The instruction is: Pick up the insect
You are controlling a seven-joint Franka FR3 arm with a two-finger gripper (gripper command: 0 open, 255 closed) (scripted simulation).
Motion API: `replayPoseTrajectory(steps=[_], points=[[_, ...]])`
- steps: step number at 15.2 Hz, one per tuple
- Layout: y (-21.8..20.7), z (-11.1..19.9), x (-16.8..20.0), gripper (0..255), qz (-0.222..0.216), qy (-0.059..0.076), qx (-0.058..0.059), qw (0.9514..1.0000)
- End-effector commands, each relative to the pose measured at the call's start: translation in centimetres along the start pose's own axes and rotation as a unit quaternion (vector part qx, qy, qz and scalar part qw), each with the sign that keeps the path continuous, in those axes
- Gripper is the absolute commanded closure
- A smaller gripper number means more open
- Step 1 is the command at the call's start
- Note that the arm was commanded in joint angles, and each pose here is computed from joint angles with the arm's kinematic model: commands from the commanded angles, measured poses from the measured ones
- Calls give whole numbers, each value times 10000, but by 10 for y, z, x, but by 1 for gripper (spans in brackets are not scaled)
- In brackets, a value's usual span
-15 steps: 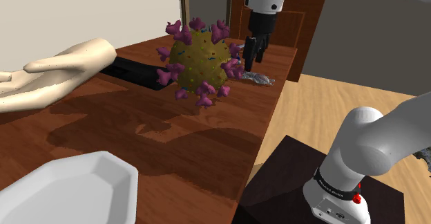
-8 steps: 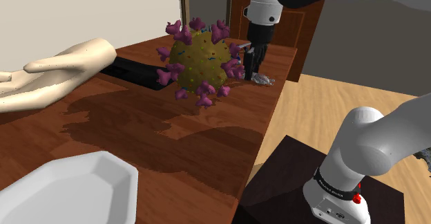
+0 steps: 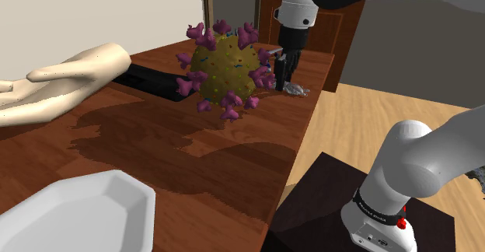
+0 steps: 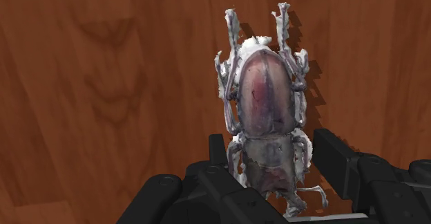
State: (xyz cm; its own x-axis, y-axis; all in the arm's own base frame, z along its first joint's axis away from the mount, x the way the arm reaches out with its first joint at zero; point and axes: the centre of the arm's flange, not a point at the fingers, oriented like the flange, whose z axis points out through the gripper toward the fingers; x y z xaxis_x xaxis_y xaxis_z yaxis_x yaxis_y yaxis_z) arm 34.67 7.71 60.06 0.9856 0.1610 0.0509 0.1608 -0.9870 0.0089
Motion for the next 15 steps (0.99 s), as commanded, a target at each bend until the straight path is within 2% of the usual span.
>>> replayPoseTrajectory(steps=[1, 15], points=[[-1, 0, 1, 255, 0, 0, 0, 10000], [0, -73, 5, 255, 0, 0, 0, 10000]])
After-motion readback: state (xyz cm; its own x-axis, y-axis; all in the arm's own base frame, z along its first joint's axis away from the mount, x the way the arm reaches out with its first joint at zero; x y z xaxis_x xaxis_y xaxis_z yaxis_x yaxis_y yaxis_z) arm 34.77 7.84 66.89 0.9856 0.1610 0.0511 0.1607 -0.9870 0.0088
